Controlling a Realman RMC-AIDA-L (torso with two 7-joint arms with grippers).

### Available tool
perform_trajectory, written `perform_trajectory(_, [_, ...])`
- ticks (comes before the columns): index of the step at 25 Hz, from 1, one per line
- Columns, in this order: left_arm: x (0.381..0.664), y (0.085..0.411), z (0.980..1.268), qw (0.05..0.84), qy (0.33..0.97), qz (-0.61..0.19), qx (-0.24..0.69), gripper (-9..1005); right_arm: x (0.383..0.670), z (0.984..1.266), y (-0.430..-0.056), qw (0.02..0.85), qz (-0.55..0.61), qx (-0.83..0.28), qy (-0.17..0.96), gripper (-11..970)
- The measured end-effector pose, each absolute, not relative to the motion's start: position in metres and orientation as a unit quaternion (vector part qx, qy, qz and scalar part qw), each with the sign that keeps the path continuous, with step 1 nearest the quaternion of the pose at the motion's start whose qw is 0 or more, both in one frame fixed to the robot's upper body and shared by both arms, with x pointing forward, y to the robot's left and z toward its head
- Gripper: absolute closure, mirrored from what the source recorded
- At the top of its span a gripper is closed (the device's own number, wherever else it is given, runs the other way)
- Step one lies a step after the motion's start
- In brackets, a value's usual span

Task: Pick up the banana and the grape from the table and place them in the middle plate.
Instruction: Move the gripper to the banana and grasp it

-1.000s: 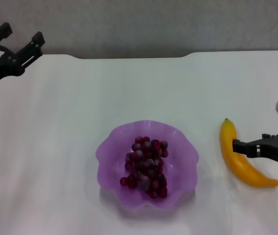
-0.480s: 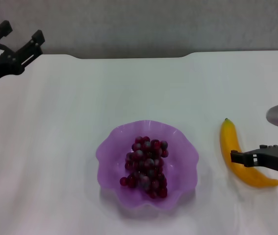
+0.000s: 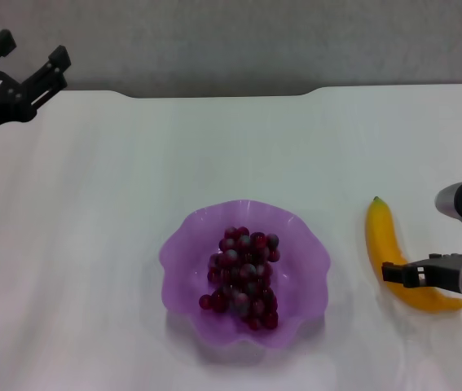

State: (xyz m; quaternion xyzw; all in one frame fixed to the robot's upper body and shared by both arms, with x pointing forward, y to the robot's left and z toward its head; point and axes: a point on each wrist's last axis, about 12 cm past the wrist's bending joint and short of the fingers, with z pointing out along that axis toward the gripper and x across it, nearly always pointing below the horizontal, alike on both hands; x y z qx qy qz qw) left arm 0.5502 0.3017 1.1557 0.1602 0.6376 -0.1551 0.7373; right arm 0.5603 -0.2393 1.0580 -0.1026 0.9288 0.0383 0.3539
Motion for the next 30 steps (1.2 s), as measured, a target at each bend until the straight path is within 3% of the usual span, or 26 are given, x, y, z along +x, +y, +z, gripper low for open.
perform_trajectory(18, [0.549, 0.300, 1.157, 0.740, 0.633, -0.159, 0.164, 173, 0.567, 1.048, -0.241, 0.343, 0.030, -0.105, 0.933, 128])
perform_trajectory(30, [0.547, 0.299, 1.161, 0.743, 0.628, -0.159, 0.166, 176, 0.570, 1.042, -0.242, 0.335, 0.030, -0.101, 0.936, 346])
